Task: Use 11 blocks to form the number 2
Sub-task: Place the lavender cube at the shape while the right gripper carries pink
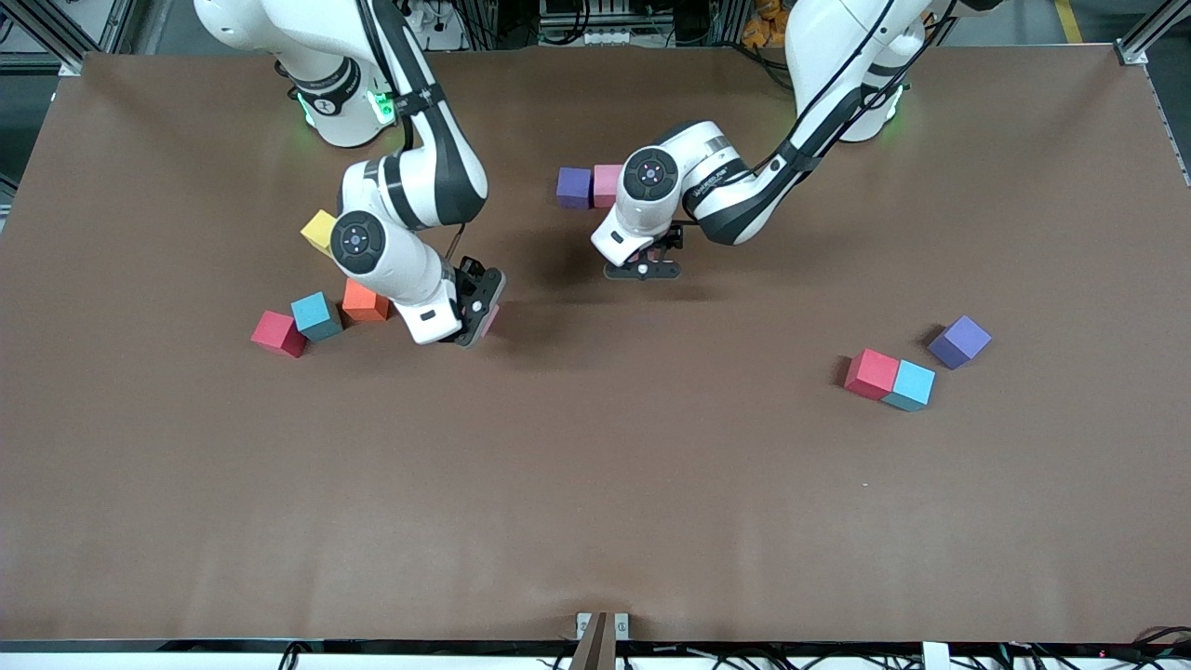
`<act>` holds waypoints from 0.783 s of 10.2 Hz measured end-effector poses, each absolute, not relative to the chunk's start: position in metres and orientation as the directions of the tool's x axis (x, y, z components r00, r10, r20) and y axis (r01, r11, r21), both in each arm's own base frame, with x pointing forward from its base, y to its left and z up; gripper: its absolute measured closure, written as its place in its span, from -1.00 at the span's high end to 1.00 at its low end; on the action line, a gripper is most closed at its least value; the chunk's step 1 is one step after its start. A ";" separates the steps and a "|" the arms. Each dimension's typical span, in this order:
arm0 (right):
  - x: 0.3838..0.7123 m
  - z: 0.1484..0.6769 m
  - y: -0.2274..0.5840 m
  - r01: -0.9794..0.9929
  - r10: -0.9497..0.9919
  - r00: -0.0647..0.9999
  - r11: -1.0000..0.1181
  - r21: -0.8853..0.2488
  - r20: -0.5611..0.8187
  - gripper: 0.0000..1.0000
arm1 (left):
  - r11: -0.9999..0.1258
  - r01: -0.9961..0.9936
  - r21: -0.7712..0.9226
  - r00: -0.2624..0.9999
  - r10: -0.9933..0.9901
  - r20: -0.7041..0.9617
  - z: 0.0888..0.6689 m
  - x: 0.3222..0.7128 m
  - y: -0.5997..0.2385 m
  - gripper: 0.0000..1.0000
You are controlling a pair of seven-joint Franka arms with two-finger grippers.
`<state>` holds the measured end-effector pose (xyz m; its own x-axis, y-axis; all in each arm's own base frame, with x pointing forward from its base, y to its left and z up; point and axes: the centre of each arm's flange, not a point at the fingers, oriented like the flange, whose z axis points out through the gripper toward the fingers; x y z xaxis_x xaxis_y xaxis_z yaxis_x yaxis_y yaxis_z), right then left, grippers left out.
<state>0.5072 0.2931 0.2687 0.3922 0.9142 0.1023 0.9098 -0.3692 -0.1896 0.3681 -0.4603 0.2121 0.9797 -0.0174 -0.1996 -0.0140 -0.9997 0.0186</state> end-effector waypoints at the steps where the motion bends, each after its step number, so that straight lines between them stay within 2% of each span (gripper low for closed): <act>1: 0.501 0.267 0.302 0.930 0.933 0.342 -0.319 -0.184 0.108 0.18 | -1.000 -0.004 0.024 0.983 -0.009 -0.184 0.220 0.374 -0.459 1.00; 5: 0.454 0.259 0.373 0.983 0.975 0.175 -0.166 -0.075 0.137 0.18 | -0.993 0.105 0.051 0.994 0.103 -0.041 0.298 0.437 -0.415 1.00; 8: 0.420 0.246 0.411 0.996 0.988 0.085 -0.083 -0.021 0.131 0.18 | -0.974 0.222 0.050 0.974 0.223 0.027 0.323 0.497 -0.348 1.00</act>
<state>0.4202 0.4114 0.2463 0.0847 0.9878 0.1305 0.9964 -0.0827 -0.0210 0.4972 -0.3483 0.3232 0.9743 0.2235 0.0273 0.2220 -0.9738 0.0498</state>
